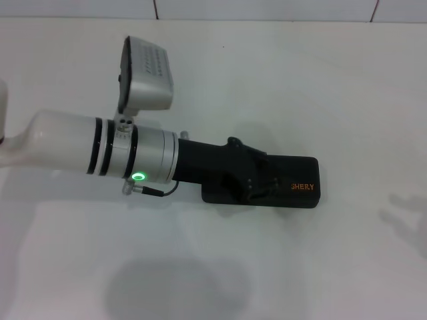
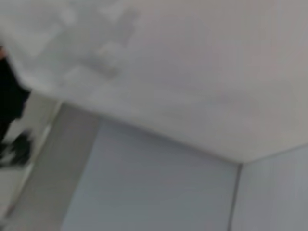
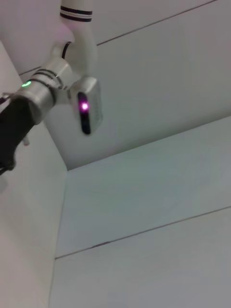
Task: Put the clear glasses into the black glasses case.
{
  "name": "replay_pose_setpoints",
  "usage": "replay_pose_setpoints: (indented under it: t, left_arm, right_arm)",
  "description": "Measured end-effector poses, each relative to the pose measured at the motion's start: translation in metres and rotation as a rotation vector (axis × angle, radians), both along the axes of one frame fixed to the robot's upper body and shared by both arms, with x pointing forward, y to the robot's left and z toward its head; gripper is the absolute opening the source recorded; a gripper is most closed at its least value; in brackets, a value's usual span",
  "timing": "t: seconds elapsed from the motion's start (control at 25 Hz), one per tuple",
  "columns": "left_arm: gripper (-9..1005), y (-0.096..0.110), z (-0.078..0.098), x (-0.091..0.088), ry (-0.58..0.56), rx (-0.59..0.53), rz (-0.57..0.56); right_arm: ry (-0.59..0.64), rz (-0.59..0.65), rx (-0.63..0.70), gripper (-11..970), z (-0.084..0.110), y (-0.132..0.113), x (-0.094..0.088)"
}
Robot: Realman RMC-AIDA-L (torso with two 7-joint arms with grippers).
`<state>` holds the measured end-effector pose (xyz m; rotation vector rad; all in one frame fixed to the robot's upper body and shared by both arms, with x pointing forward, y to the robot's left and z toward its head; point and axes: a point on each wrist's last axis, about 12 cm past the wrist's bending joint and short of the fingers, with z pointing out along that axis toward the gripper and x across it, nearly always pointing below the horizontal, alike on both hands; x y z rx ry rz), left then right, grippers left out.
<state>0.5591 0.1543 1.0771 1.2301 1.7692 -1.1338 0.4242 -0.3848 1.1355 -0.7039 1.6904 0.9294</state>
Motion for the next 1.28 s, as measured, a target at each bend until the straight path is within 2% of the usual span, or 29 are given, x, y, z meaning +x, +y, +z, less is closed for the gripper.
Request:
replay_pose_setpoints:
  t: [0.12, 0.28, 0.36, 0.4, 0.52, 0.6, 0.72, 1.0, 1.28]
  left_arm:
    - [295, 0.003, 0.015, -0.004, 0.006, -0.1, -0.026]
    - [298, 0.026, 0.044, -0.021, -0.047, -0.209, -0.18]
    - [299, 0.039, 0.056, -0.03, -0.104, -0.266, -0.241]
    - [318, 0.052, 0.066, -0.035, -0.143, -0.31, -0.246]
    - [374, 0.07, 0.075, -0.042, -0.181, -0.354, -0.234]
    - [411, 0.082, 0.079, -0.047, -0.194, -0.378, -0.227]
    - [467, 0.096, 0.082, -0.049, -0.203, -0.392, -0.207]
    - [667, 0.117, 0.078, -0.054, -0.209, -0.4, -0.125]
    - [676, 0.119, 0.074, -0.059, -0.216, -0.4, -0.111]
  right_arm:
    - [0.022, 0.01, -0.001, 408, -0.004, 0.002, 0.0]
    - [0.041, 0.058, 0.004, 412, -0.008, 0.011, 0.007]
    - [0.052, 0.13, 0.014, 415, -0.012, 0.026, 0.016]
    - [0.05, 0.152, 0.02, 416, -0.012, 0.031, 0.018]
    - [-0.009, 0.258, 0.084, 419, -0.012, 0.057, 0.031]
    - [-0.061, 0.339, 0.133, 511, -0.01, 0.08, 0.043]
    - [-0.086, 0.413, 0.138, 650, -0.009, 0.106, 0.058]
    - [-0.096, 0.557, 0.103, 646, -0.003, 0.144, 0.075]
    - [-0.118, 0.572, 0.109, 668, -0.003, 0.151, 0.076]
